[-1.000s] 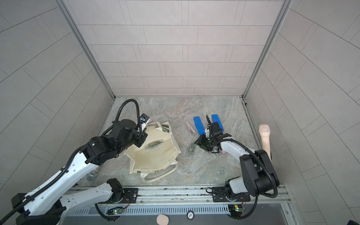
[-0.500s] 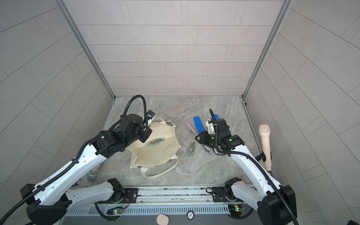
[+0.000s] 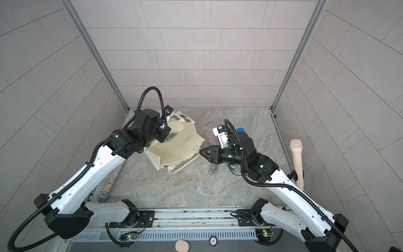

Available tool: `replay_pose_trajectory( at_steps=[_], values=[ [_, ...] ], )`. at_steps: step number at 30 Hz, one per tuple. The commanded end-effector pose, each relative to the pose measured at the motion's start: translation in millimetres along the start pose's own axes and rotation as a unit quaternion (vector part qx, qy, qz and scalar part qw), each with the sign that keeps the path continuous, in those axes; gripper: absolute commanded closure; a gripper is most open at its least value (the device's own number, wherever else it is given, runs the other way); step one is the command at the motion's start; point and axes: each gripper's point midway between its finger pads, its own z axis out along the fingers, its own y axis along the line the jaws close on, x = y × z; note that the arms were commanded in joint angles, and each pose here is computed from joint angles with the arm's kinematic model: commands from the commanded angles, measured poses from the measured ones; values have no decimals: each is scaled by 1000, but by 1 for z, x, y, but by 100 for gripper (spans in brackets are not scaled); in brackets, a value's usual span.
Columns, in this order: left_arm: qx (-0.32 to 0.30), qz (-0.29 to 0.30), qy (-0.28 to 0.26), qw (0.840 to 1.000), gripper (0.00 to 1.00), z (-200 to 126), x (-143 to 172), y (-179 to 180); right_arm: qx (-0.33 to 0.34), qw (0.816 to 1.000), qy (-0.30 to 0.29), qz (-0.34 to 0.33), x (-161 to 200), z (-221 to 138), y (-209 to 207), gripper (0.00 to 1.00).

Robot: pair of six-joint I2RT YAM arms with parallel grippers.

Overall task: Take out the compass set from the canvas bag
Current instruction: Pick up the compass set from the canvas bag.

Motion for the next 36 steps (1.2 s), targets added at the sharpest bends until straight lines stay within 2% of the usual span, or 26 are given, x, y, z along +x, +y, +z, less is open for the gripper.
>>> replay_pose_trajectory(
  at_steps=[1, 5, 9, 13, 18, 21, 27, 32, 36],
  values=[
    [28, -2, 5, 1000, 100, 6, 22, -35, 6, 1000, -26, 14, 1, 14, -3, 62],
    [62, -15, 20, 998, 100, 13, 53, -68, 37, 995, -38, 79, 12, 34, -35, 66],
    [70, -32, 12, 997, 100, 14, 64, -73, 42, 993, -28, 106, 26, 58, -43, 66],
    [69, -29, 10, 997, 100, 11, 61, -71, 51, 989, -23, 134, 42, 88, -44, 67],
    [72, -34, 5, 997, 100, 7, 48, -69, 54, 976, -55, 203, 49, 118, -61, 68],
    [76, -33, 11, 997, 100, 9, 45, -70, 62, 975, -50, 206, 49, 137, -69, 69],
    [74, -32, 16, 997, 100, 12, 42, -71, 47, 977, -12, 208, 55, 171, -57, 70],
    [77, -34, 2, 996, 100, 8, 38, -70, 43, 961, -33, 269, 59, 199, -78, 70],
    [81, -38, 0, 996, 100, 5, 35, -70, 42, 940, -54, 333, 65, 225, -98, 66]
  ],
)
